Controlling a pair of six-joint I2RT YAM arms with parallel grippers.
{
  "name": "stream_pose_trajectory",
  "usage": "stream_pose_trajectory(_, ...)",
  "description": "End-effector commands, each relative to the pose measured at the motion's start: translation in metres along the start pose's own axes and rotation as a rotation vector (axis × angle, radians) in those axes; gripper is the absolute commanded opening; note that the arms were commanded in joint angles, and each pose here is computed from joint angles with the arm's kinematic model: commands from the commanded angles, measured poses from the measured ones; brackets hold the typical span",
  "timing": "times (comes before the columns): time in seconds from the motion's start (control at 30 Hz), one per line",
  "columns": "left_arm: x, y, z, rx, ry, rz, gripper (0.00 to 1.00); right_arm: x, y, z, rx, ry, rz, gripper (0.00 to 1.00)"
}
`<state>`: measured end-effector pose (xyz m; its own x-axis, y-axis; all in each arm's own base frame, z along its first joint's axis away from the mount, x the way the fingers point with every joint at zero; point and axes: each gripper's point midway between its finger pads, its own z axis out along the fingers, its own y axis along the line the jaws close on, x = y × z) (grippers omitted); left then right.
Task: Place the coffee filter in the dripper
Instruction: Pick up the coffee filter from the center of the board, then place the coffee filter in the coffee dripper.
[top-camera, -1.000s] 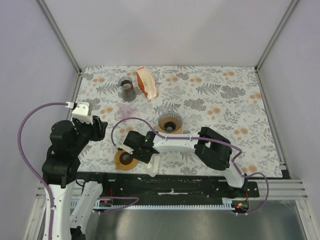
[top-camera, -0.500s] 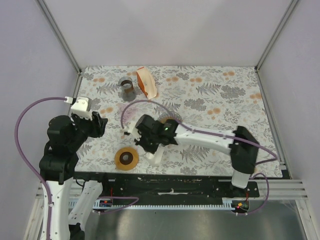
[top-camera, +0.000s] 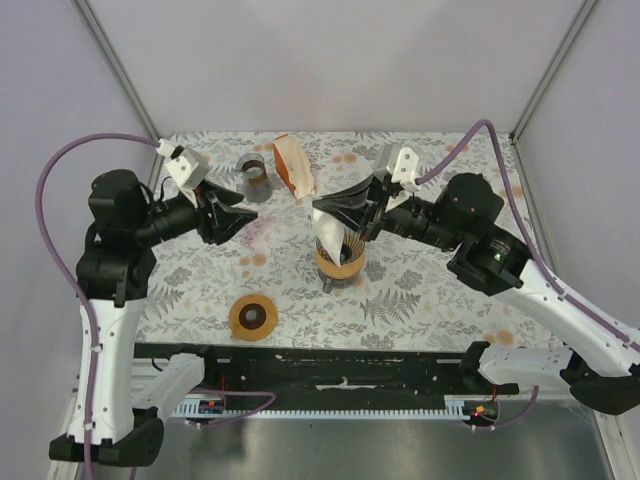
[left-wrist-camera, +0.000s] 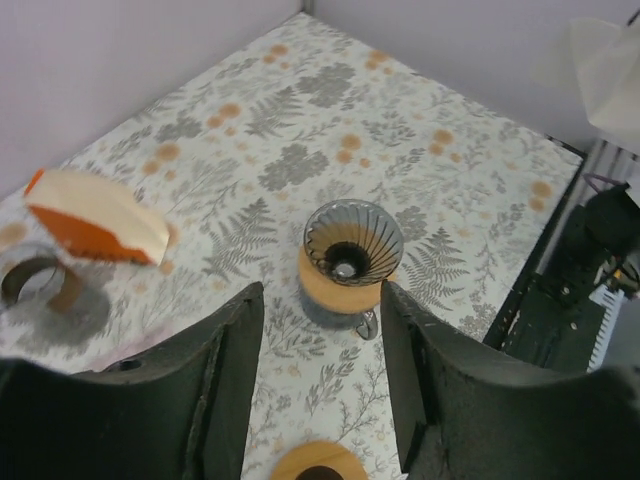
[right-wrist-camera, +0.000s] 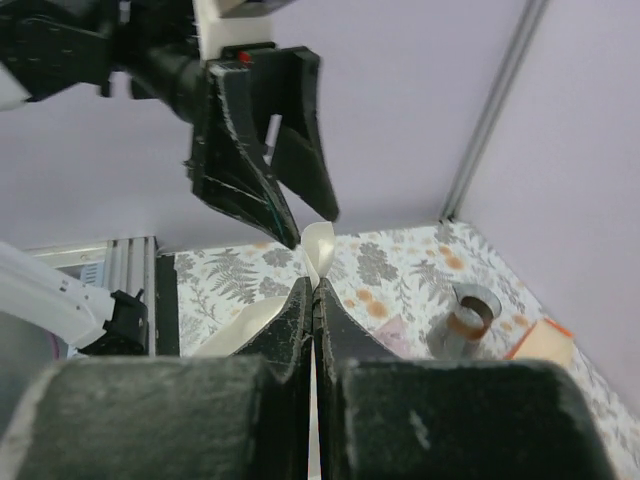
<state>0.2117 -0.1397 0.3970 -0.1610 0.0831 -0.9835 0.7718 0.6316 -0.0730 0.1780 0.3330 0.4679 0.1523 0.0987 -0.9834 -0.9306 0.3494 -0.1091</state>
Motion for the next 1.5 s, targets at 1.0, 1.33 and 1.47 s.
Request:
stream_pose_trajectory(1.0,-0.046,-0.102,0.068,0.587,-0.087,0.638,0.66,-0.055,0.034,-0.033,-0.649,-0.147,-0.169,0.0)
stream_pose_trajectory(1.33,-0.052,-0.13,0.057,0.678,-0.15,0.706,0.7,-0.06,0.053,-0.042,-0.852,-0.159,-0.133,0.0)
stream_pose_trajectory(1.47,-0.053,-0.143,0.061,0.719,-0.166,0.735,0.72,-0.06,0.053,-0.037,-0.863,-0.163,-0.11,0.0)
